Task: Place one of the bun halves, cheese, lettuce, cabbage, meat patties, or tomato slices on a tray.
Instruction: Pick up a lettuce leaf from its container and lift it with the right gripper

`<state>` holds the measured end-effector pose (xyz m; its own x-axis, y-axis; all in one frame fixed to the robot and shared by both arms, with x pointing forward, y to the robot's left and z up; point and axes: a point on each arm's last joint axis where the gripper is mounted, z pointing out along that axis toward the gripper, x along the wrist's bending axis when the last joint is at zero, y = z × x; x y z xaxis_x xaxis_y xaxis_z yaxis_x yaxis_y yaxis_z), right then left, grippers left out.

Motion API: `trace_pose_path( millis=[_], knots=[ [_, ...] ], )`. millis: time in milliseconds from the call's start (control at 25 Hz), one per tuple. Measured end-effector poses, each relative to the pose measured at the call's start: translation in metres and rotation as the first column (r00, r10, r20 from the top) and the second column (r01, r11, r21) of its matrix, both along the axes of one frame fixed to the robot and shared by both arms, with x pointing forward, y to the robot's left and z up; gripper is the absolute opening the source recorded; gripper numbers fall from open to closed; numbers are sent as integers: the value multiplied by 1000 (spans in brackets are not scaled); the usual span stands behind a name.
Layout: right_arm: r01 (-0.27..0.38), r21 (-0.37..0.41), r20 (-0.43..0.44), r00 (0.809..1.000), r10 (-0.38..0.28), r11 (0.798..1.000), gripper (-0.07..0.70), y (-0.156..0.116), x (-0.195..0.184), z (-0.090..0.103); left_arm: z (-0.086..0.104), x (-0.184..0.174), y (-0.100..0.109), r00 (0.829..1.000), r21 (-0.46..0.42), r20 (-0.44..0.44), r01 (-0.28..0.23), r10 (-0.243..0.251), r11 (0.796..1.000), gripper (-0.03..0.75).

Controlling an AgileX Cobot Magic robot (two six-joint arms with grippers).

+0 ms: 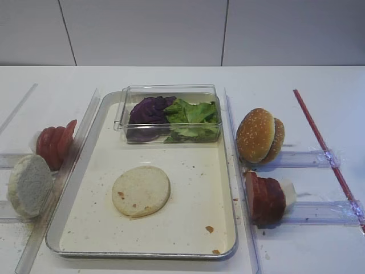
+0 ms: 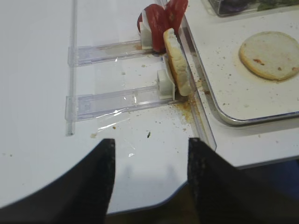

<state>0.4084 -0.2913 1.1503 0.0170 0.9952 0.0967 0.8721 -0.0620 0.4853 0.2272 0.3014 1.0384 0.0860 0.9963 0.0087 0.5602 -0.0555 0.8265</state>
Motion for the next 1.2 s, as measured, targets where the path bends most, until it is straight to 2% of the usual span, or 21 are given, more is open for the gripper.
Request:
trace_pose_path(
  millis=[240,480,600,800,1200],
  knots=[
    [22,64,-6,1000,-22,998,506,4,43,15,0,0,0,1000,0,0,0,0,1000,338],
    [21,87,-20,1000,-20,996,506,7,71,18,0,0,0,1000,0,0,0,0,1000,338],
    [-1,91,-28,1000,4,996,506,14,84,17,0,0,0,1000,0,0,0,0,1000,338],
    [-74,78,-44,996,77,994,506,57,104,17,0,0,0,1000,0,2,0,0,1000,338],
    [-215,89,-141,964,226,973,506,168,155,-21,0,0,0,1000,0,2,0,0,1000,338]
  ],
)
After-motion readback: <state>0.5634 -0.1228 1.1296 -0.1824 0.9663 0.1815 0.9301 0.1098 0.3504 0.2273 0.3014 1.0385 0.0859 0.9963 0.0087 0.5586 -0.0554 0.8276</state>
